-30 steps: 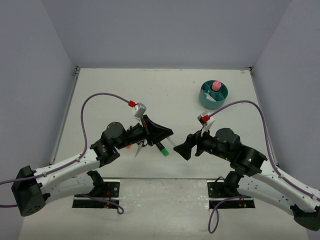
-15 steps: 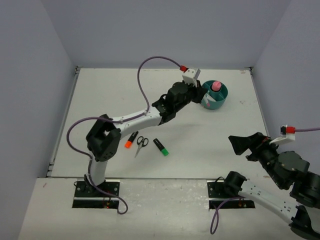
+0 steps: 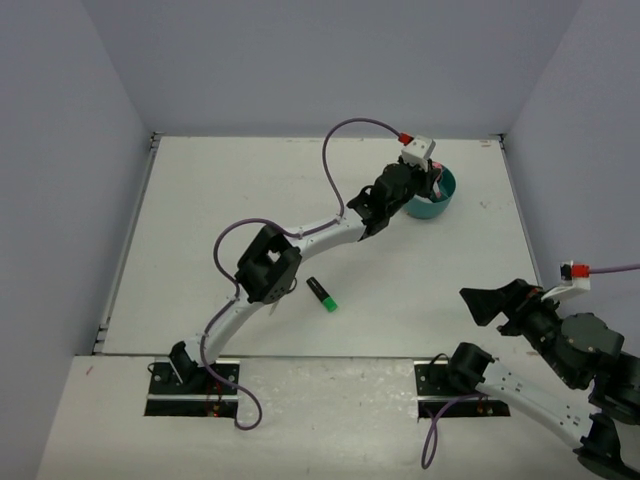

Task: Sort the stationery into containers
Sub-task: Place the pen in the storage box, then pick up the stationery from the center of the board.

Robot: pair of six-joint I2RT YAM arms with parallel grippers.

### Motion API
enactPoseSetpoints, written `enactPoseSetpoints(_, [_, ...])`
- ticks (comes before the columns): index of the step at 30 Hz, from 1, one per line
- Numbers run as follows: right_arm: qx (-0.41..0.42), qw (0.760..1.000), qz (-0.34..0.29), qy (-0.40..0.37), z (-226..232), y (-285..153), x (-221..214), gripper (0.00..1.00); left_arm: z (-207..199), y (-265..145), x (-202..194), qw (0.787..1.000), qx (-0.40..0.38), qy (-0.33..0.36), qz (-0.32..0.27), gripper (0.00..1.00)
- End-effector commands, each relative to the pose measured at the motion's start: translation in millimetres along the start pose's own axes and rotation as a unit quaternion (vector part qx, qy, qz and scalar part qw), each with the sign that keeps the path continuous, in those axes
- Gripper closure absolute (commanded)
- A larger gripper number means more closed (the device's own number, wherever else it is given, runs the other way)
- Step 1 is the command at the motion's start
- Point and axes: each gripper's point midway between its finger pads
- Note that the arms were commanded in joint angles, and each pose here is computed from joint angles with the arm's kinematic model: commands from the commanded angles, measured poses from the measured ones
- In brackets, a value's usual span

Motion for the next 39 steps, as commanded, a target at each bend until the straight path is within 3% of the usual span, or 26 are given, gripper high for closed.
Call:
enactPoseSetpoints(1, [0.014, 1.000, 0.008, 0.006, 1, -3, -5, 0.01, 1, 14, 26, 0.998, 0.011, 0.026, -0.055, 1.00])
enactPoseSetpoints(9, [0.050, 0.999, -0.004, 0.012, 12, -3, -2, 0.01, 7, 13, 12, 0.999, 0.013, 0.025, -0.044, 0.95])
enactPoseSetpoints(10, [0.049, 0.999, -0.001, 0.009, 13, -1, -3, 0.01, 7, 13, 12, 0.999, 0.013, 0.025, -0.042, 0.88])
enactPoseSetpoints(14, [0.047, 0.999, 0.011, -0.003, 18, 4, -7, 0.01, 3, 6, 17, 0.999, 0.003, 0.024, -0.040, 0.31])
enactPoseSetpoints(17, [0.043, 0.999, 0.013, -0.009, 18, 7, -9, 0.01, -2, -8, 34, 0.999, 0.001, 0.011, -0.044, 0.23])
enactPoseSetpoints(18, [0.043, 0.999, 0.013, -0.010, 19, 8, -8, 0.01, -4, -14, 44, 0.999, 0.004, 0.005, -0.049, 0.22])
enactPoseSetpoints(21, [0.040, 0.999, 0.015, -0.016, 21, 11, -8, 0.01, -17, -56, 123, 0.995, 0.005, -0.025, -0.100, 0.14])
enactPoseSetpoints(24, [0.039, 0.999, 0.018, -0.019, 23, 13, -9, 0.01, -12, -96, 150, 0.993, 0.029, -0.041, -0.105, 0.02])
enactPoseSetpoints(28, [0.044, 0.998, 0.034, -0.037, 27, 22, -19, 0.01, -1, -196, 223, 0.989, 0.051, -0.074, -0.119, 0.00])
enactPoseSetpoints(32, [0.057, 0.994, 0.061, -0.065, 39, 37, -35, 0.01, 41, -262, 181, 0.986, 0.141, -0.079, -0.038, 0.00])
enactPoseSetpoints(35, [0.062, 0.988, 0.100, -0.097, 56, 58, -53, 0.01, 93, -332, 124, 0.961, 0.257, -0.092, 0.032, 0.00])
enactPoseSetpoints(39, [0.102, 0.979, 0.130, -0.117, 84, 83, -73, 0.01, 115, -387, 73, 0.943, 0.301, -0.097, 0.103, 0.00])
Point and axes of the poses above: each gripper's point midway between its finger pads, its own y axis out along the fingers, its own z axis along the line the jaws close on, x = y × z, and after that the axes turned 3 degrees about y, right-handed
